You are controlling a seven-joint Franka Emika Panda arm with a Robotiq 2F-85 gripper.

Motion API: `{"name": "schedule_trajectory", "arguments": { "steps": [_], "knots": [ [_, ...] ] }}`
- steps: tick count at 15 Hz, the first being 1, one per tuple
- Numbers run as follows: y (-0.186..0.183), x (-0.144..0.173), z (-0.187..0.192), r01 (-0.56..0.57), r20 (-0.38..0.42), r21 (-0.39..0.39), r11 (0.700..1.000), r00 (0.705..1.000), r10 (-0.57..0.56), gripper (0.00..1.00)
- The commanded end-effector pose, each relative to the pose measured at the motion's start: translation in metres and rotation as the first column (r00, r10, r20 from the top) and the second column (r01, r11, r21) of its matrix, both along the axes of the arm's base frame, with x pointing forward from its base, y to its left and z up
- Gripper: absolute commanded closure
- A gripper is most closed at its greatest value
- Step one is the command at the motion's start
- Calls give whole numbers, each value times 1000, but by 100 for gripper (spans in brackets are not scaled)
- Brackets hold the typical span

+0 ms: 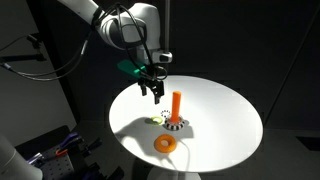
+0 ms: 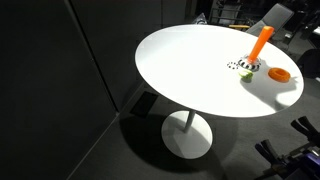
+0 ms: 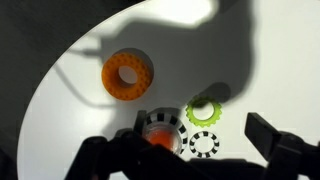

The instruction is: Place the green ring on the table

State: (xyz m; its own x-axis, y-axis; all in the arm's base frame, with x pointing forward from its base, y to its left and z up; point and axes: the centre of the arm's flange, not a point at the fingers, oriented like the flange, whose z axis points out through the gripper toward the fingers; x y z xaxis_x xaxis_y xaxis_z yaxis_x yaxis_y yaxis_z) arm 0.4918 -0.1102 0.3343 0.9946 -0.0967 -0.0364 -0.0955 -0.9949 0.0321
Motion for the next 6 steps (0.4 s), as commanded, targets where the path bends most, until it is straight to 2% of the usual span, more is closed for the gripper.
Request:
{"name": "schedule_trajectory", "arguments": {
  "steps": [1,6],
  "knots": [
    [1,-1,2,1,-7,-2,1000,1000,-1,0],
    [1,-3,3,0,-18,-2,1000,1000,0,0]
  ]
}}
